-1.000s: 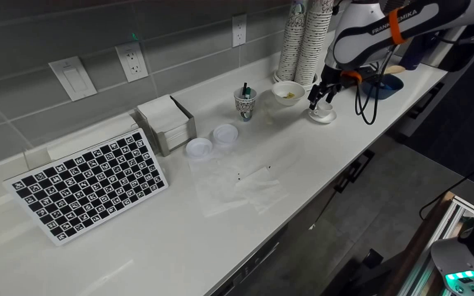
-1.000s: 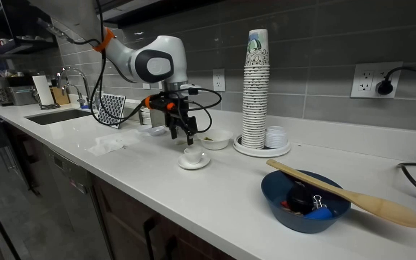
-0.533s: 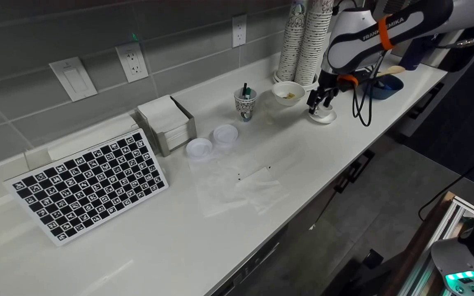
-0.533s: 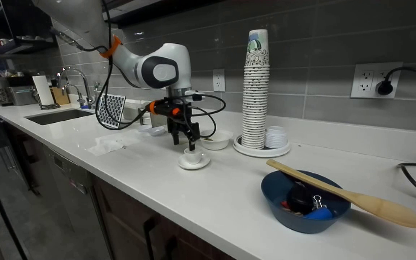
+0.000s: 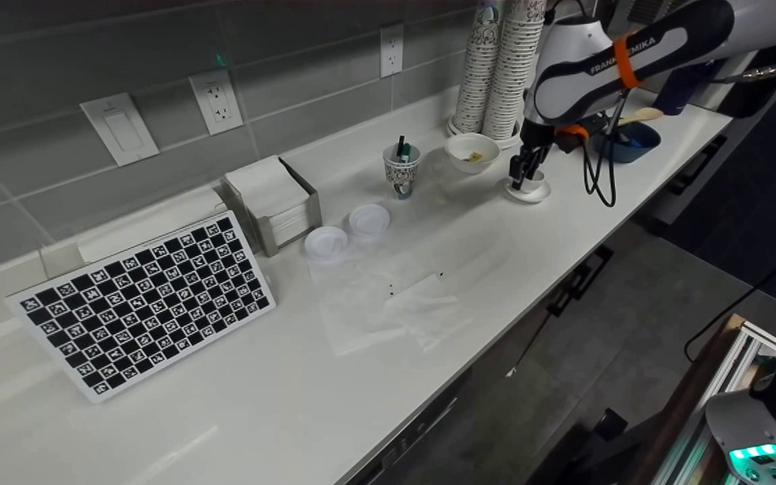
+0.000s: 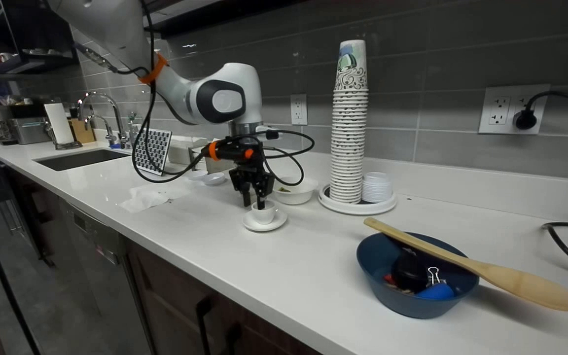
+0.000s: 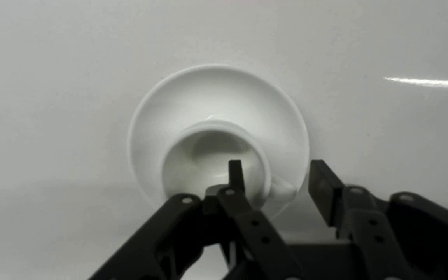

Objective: Remove the white mug from the plate and then put it in the white bowl closer to the wall

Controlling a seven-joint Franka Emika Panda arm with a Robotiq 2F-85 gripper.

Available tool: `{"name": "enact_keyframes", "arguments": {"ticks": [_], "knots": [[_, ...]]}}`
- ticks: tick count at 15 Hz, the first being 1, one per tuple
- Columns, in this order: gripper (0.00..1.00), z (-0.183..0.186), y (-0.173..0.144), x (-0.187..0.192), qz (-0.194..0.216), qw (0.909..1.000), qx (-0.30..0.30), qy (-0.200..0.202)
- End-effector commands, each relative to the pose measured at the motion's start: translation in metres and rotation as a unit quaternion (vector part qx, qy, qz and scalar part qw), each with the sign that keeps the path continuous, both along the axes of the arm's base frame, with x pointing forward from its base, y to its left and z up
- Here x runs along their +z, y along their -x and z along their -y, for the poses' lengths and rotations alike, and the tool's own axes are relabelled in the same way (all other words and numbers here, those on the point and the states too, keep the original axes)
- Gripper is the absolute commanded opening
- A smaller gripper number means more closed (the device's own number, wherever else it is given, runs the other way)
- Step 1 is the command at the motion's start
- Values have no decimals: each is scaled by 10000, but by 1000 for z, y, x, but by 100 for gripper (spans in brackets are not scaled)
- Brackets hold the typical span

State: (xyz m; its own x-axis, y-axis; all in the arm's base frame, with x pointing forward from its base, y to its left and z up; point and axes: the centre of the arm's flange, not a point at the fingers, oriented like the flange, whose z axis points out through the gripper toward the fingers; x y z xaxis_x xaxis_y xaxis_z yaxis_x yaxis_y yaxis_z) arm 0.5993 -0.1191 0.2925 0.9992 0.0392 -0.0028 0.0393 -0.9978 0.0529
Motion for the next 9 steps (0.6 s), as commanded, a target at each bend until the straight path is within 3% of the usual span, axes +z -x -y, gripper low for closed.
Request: {"name": "enact_keyframes", "arguments": {"ticks": [1, 4, 9], "knots": [[18, 4, -8, -3, -18, 9996, 251, 157], [1, 5, -7, -4, -44, 9994, 292, 206], [2, 0, -7, 8, 54, 9993, 264, 253]]}}
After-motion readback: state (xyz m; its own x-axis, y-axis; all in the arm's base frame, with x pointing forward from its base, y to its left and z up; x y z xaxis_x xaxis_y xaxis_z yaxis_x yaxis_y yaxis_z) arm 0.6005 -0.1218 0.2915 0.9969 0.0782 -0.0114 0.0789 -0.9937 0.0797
